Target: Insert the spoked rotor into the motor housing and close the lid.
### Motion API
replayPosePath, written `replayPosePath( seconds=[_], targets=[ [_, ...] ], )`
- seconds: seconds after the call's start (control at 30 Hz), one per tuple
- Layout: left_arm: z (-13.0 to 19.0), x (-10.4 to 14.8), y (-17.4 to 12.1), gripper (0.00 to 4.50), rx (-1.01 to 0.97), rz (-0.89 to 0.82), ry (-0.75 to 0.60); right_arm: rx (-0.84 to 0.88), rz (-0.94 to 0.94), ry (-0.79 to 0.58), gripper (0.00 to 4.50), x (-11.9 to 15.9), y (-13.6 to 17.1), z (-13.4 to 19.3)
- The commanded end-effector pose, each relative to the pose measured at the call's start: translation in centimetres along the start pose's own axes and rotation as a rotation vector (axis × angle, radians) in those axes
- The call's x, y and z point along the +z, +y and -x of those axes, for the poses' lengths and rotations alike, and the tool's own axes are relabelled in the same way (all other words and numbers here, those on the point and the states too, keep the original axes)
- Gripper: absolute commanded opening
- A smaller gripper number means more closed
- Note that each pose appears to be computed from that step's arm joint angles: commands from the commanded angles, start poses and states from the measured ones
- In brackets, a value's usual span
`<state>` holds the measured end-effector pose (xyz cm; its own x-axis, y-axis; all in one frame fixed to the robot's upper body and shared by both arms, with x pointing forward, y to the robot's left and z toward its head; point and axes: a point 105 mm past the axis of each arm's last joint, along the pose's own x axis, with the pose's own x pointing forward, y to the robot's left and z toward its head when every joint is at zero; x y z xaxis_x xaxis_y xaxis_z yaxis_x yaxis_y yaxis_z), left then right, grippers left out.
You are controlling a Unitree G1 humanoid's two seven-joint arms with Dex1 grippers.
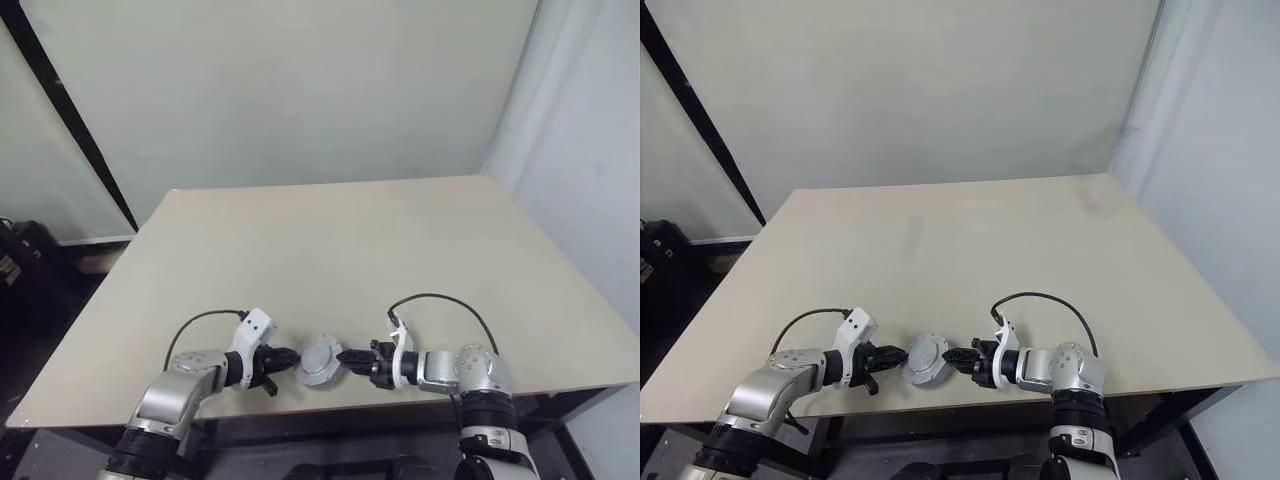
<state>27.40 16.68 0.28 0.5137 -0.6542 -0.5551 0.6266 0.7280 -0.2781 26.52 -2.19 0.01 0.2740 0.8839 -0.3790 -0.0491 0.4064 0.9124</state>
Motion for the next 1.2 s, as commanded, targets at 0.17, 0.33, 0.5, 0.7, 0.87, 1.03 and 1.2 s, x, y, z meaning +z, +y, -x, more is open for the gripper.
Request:
replayPosePath(
  seconds=[0.17, 0.33, 0.5, 0.7, 0.87, 1.03, 1.2],
  targets=[
    [3.5, 4.9, 2.2, 3.74, 0.019, 0.194, -0.288, 0.101, -0.006, 0.001, 1.22, -0.2, 2.1, -0.7],
    [4.8, 4.9, 2.1, 4.5, -0.025, 0.341, -0.349, 0.222, -0.038, -0.033, 1.22, 0.2, 4.0, -0.8],
    [5.4, 4.8, 2.3, 4.5, -0.036, 0.455, -0.405, 0.324, -0.04, -0.048, 1.22, 0.4, 5.9, -1.0],
    [5.8, 4.4, 2.3, 4.5, -0.044, 0.549, -0.449, 0.396, -0.043, -0.067, 1.22, 0.8, 7.4, -1.1],
    [5.8, 4.0, 1.0, 4.5, -0.158, 0.706, -0.472, 0.477, -0.041, -0.091, 1.22, 1.3, 9.2, -0.9],
    [5.0, 3.0, -0.5, 4.5, -0.264, 0.845, -0.451, 0.511, -0.024, -0.09, 1.22, 1.5, 10.6, -1.1],
    [3.3, 1.9, -1.9, 4.5, -0.309, 0.916, -0.38, 0.517, -0.016, -0.077, 1.22, 1.3, 11.2, -1.3]
  ],
)
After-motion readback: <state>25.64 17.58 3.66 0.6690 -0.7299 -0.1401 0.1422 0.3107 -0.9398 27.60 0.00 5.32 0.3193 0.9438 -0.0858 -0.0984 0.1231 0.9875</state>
